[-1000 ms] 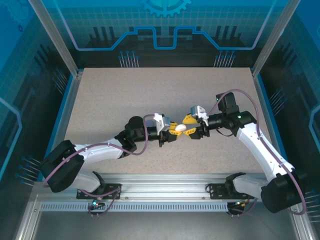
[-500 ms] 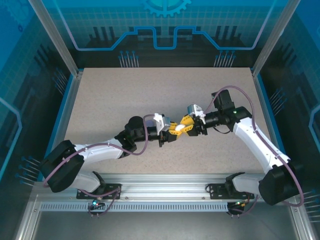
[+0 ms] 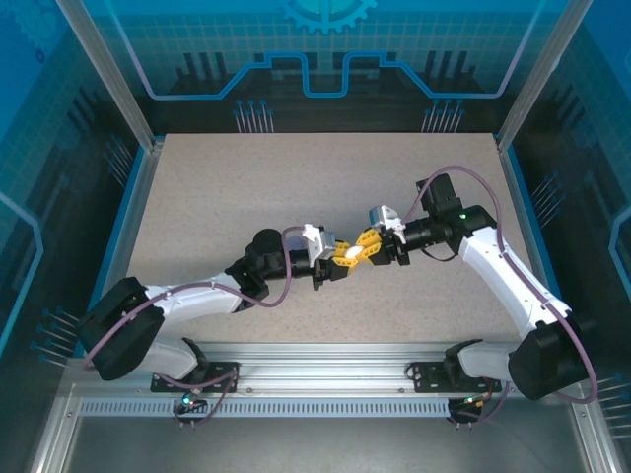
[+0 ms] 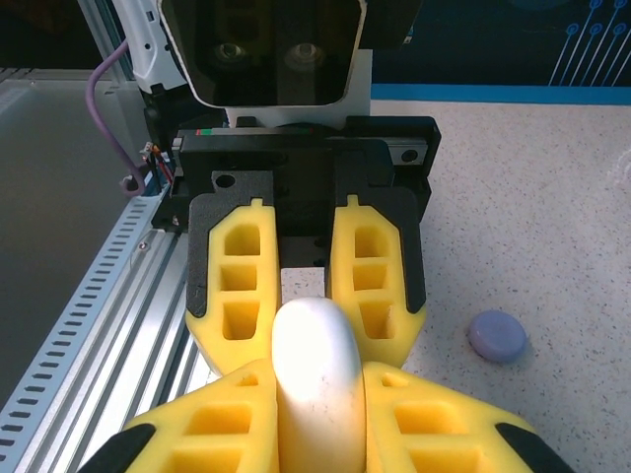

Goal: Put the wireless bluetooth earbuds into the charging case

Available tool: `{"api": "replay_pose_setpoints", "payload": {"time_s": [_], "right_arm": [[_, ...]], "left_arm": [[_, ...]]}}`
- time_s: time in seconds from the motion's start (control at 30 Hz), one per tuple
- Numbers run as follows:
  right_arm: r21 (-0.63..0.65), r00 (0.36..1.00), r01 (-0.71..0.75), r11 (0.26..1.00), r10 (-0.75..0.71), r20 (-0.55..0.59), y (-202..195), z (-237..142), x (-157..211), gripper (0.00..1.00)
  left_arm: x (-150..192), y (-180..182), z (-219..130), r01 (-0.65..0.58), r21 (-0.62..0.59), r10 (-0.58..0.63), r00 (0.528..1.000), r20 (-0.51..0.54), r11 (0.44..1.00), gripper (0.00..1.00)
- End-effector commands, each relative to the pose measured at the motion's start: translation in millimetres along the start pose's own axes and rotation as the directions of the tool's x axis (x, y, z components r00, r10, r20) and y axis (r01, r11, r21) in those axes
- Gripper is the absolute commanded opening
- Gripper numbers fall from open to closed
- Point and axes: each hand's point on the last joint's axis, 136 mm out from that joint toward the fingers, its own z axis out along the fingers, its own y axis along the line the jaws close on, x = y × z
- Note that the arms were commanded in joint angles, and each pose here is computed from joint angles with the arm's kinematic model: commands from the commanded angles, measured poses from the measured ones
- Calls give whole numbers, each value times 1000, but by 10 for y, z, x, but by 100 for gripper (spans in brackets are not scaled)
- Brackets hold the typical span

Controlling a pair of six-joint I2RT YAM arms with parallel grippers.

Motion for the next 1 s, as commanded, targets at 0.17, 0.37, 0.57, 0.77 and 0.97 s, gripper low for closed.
{"api": "replay_pose_setpoints", "payload": {"time_s": [0.17, 0.37, 0.57, 0.77, 0.97], "right_arm": [[-27, 1000, -9, 1000, 8, -19, 27, 19, -13, 14], [10, 994, -64, 998, 65, -92, -123, 30, 154, 14], [53, 950, -235, 970, 241, -200, -425, 123, 453, 14], [91, 877, -392, 915, 402, -265, -780, 270, 722, 13], [135, 763, -532, 836, 543, -351, -1132, 499, 1077, 12]], "left_arm": [[-130, -15, -27, -46, -9, 46, 998, 36, 999, 55], [-61, 27, -96, -41, -54, 42, 999, 16, 998, 70], [63, 276, -383, -8, -219, 0, 999, -37, 976, 74], [99, 722, -912, 83, -439, -92, 996, 0, 895, 75], [121, 1059, -1403, 167, -631, -168, 984, 59, 757, 78]]}}
